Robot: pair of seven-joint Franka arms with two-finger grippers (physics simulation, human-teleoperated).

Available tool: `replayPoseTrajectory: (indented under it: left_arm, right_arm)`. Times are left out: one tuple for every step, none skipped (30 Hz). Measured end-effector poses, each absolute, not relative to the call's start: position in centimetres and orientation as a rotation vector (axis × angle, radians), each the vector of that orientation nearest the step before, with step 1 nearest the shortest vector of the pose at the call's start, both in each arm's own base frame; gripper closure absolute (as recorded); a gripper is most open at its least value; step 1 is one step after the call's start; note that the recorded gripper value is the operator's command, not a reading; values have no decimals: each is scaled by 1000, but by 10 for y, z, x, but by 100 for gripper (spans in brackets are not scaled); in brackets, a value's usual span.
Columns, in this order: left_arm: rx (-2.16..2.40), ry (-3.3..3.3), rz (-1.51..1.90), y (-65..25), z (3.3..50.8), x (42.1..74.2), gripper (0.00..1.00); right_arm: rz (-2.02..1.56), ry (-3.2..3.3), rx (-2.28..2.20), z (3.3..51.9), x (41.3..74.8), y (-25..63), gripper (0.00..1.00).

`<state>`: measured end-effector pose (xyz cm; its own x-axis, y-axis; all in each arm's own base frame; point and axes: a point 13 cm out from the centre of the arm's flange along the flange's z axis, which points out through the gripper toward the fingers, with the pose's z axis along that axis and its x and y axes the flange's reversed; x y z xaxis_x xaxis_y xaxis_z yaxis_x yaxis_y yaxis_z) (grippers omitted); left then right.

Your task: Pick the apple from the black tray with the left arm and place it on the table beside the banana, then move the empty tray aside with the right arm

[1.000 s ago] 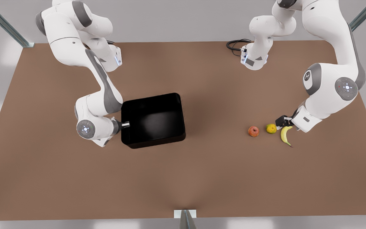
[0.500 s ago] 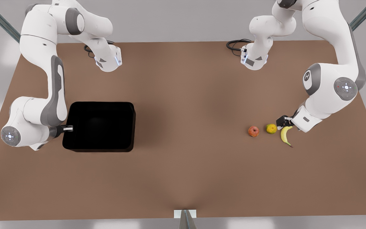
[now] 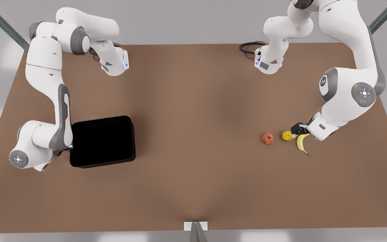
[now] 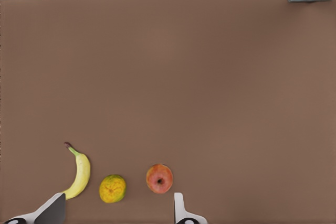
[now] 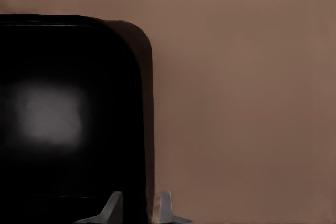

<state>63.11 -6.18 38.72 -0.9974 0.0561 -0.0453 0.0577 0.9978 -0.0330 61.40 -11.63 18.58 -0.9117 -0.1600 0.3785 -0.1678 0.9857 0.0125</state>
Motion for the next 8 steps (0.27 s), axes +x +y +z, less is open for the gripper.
replayPoseTrajectory:
  left_arm:
    - [85, 3095, -53, -60, 387, 632, 0]
    - [84, 3087, -54, -60, 391, 634, 0]
    - [85, 3079, -55, -60, 394, 637, 0]
    - [86, 3074, -55, -61, 396, 639, 0]
    - [88, 3071, -55, -61, 397, 640, 0]
    - [90, 3070, -54, -62, 398, 641, 0]
    - [92, 3069, -54, -63, 398, 641, 0]
    - [93, 3068, -53, -63, 398, 641, 0]
  right_arm:
    - [35, -2792, 258, 215, 624, -114, 0]
    - [34, -2841, 278, 249, 630, -111, 0]
    - [18, -2904, 297, 294, 636, -104, 0]
    - [-5, -2968, 342, 341, 643, -87, 0]
    - [-31, -3022, 434, 386, 654, -51, 0]
    - [-58, -3048, 545, 422, 657, -6, 0]
    - [-74, -3048, 649, 445, 652, 37, 0]
    - [-78, -3035, 707, 456, 645, 63, 0]
